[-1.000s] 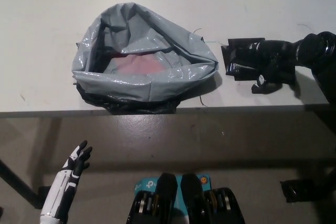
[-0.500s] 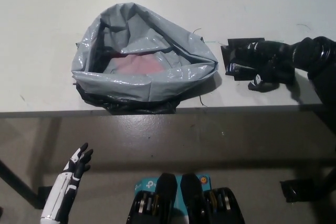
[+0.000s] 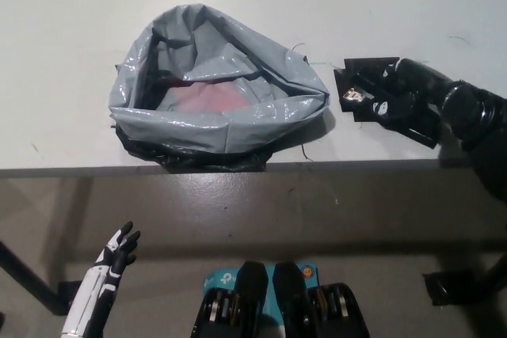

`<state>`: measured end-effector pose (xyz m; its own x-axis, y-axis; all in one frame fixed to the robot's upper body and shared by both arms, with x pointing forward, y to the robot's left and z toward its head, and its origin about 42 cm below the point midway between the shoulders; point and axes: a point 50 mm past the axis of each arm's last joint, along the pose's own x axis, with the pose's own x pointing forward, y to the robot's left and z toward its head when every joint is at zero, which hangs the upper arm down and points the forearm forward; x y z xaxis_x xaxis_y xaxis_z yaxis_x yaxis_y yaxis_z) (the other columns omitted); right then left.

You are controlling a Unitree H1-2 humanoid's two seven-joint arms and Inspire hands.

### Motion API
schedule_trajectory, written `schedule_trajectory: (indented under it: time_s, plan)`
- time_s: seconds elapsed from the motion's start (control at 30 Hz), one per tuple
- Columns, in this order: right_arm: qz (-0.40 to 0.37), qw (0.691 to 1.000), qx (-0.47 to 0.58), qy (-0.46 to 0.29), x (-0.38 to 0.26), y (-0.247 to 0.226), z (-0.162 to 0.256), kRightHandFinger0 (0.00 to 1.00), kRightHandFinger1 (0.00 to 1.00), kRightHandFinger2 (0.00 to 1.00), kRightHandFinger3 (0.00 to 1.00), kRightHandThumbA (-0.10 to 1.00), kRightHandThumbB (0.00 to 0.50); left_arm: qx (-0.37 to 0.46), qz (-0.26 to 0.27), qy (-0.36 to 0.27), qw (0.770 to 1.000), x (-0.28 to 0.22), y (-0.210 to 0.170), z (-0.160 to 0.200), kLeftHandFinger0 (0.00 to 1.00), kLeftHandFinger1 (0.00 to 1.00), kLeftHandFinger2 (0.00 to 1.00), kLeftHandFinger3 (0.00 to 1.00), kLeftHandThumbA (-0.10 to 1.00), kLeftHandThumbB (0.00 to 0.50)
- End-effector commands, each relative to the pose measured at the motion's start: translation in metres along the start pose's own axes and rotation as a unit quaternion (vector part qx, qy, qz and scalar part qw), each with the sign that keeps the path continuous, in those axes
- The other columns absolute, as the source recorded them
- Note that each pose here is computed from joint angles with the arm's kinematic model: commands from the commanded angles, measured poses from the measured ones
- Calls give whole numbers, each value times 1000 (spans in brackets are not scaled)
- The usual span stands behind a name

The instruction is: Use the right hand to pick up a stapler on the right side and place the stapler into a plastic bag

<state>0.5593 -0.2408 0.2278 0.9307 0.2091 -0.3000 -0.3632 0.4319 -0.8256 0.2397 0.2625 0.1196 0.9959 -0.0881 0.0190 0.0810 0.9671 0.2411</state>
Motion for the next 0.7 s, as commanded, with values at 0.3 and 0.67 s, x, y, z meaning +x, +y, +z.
schedule_trajectory:
  time_s: [0.3, 0.67]
  plan:
    - [-18, 929, 370, 9, 4, 2, -11, 5, 129, 433, 65, 350, 251, 14, -15, -11, 1000, -5, 7, 5, 1000, 1000, 1000, 1000, 1000, 0]
    - [27, 771, 636, 2, -2, 12, -40, 0, 101, 480, 473, 819, 183, 10, -12, -9, 1000, -8, 6, 3, 1000, 1000, 1000, 1000, 1000, 0]
